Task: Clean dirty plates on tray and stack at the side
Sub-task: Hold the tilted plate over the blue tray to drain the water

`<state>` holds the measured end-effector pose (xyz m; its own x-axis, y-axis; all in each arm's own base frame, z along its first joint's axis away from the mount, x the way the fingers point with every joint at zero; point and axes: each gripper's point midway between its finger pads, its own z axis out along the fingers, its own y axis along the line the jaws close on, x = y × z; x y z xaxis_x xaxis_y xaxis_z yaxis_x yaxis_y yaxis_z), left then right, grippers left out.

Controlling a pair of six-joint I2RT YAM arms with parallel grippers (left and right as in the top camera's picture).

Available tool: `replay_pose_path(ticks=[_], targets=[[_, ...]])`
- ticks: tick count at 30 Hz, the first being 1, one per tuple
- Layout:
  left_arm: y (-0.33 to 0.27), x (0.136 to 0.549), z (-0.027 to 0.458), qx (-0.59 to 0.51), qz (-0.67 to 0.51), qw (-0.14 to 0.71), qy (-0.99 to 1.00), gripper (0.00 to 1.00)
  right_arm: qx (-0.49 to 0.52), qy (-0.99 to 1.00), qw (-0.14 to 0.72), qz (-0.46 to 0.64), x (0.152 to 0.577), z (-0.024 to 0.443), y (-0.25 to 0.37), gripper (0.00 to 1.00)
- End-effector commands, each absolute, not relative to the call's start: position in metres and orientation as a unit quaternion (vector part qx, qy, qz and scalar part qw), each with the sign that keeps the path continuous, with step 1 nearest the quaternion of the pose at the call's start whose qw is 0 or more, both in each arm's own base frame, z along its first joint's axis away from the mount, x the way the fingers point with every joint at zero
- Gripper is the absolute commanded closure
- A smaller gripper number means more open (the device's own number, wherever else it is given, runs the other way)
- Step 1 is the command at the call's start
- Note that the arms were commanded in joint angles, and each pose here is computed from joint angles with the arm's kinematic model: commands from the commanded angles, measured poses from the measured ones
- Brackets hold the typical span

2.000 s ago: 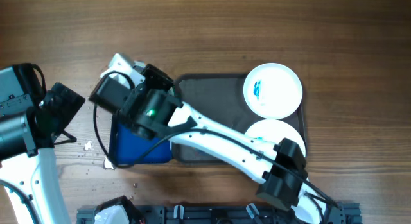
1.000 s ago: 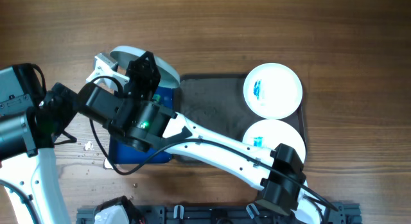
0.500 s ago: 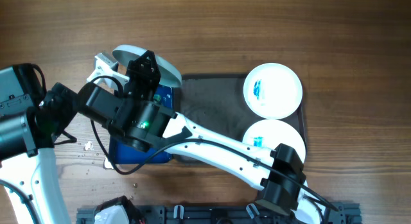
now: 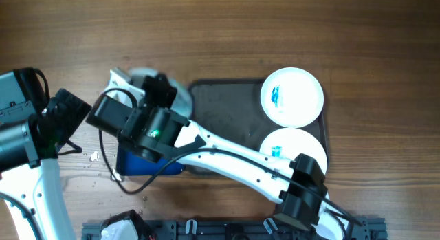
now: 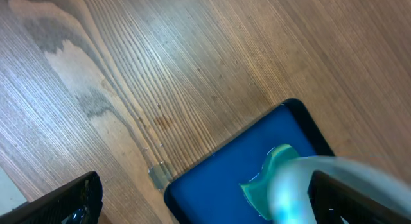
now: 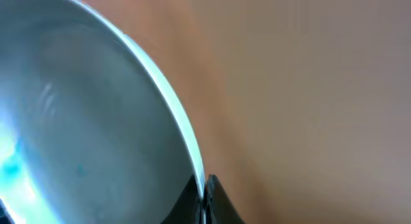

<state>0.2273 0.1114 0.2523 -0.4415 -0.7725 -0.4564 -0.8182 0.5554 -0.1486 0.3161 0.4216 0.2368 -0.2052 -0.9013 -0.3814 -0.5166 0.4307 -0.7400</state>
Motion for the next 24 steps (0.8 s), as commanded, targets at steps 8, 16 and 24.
replay_pose_path(ticks=[8, 16, 24], targets=[[0.112, 0.228, 0.256, -0.475, 0.043, 0.246, 0.844, 0.0, -0.413, 0.756, 0.441, -0.251, 0.344, 0.261, 0.401, 0.95], [0.112, 0.227, 0.255, -0.476, 0.044, 0.244, 0.844, 0.0, -0.427, 0.771, 0.424, -0.209, 0.324, 0.244, 0.415, 0.96], [0.112, 0.227, 0.255, -0.476, 0.044, 0.244, 0.844, 0.0, -0.331, 0.758, 0.455, -0.331, 0.348, 0.266, 0.369, 0.96]])
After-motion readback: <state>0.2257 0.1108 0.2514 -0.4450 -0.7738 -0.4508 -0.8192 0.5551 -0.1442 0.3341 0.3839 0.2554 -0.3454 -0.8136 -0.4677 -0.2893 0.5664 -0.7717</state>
